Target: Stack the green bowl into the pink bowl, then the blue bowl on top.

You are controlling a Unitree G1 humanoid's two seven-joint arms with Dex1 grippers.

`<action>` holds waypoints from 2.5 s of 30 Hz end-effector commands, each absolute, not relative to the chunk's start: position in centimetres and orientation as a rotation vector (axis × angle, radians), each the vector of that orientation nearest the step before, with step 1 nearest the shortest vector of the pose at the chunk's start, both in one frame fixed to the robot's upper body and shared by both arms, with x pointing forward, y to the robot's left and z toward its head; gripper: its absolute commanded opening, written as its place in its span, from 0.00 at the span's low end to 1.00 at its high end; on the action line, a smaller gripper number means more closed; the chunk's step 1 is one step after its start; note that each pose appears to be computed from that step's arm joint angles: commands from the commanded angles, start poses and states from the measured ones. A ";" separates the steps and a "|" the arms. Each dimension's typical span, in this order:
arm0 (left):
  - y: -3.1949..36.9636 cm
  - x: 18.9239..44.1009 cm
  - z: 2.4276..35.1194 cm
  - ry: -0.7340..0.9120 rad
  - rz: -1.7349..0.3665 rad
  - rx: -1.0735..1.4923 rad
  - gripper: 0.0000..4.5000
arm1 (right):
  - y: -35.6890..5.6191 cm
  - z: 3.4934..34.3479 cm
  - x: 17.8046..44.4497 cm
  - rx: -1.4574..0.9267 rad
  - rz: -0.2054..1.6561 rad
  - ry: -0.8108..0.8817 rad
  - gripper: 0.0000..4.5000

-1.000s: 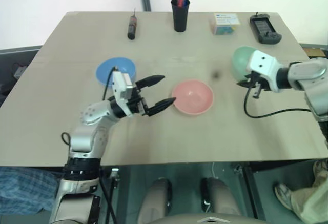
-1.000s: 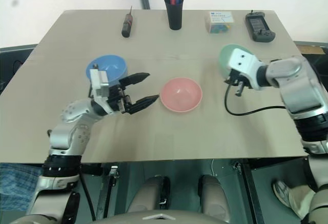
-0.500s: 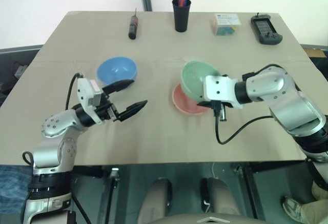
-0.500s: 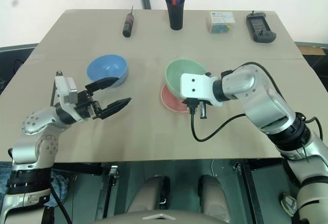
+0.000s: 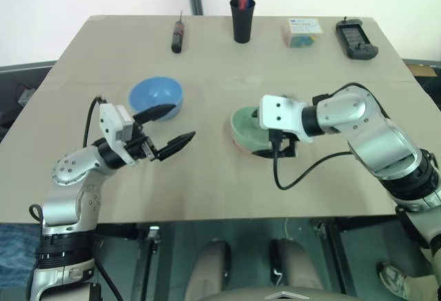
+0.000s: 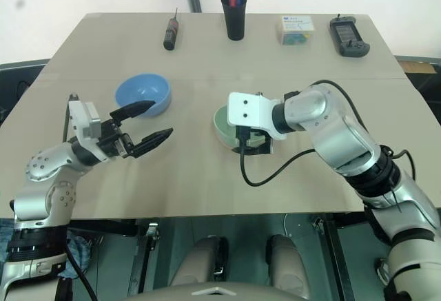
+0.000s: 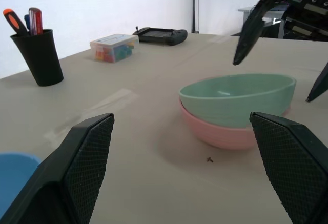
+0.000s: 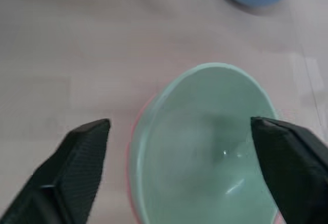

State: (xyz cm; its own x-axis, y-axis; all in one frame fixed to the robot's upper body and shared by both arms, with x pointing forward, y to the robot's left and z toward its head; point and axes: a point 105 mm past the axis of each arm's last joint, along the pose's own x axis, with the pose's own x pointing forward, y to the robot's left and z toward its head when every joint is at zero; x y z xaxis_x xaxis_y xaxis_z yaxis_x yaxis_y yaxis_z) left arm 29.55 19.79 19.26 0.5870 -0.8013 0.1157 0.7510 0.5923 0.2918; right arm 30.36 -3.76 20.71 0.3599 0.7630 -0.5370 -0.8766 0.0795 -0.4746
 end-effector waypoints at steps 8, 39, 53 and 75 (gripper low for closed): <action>21.0 34.1 20.6 -0.156 -0.658 0.410 1.00 | -9.5 26.1 29.7 -0.397 1.141 -0.031 0.99; 22.3 40.6 15.4 0.216 -0.538 0.688 0.57 | -12.5 30.0 25.5 -0.286 1.136 -0.179 1.00; 21.1 41.9 17.0 0.142 -0.576 0.735 0.00 | -12.8 30.5 25.4 -0.276 1.114 -0.180 1.00; 5.8 32.7 24.8 -0.264 -1.546 0.943 0.00 | -12.9 29.8 26.0 -0.311 1.105 -0.170 1.00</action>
State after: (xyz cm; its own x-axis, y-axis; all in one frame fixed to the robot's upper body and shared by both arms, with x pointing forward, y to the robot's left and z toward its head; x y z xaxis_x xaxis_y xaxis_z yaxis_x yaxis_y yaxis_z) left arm 34.92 6.82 22.92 0.1952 -0.8930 -0.4055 0.7940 -0.0988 0.5999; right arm 26.26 -12.57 29.12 0.4318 0.9012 -0.0379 -0.8689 0.4043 -0.2856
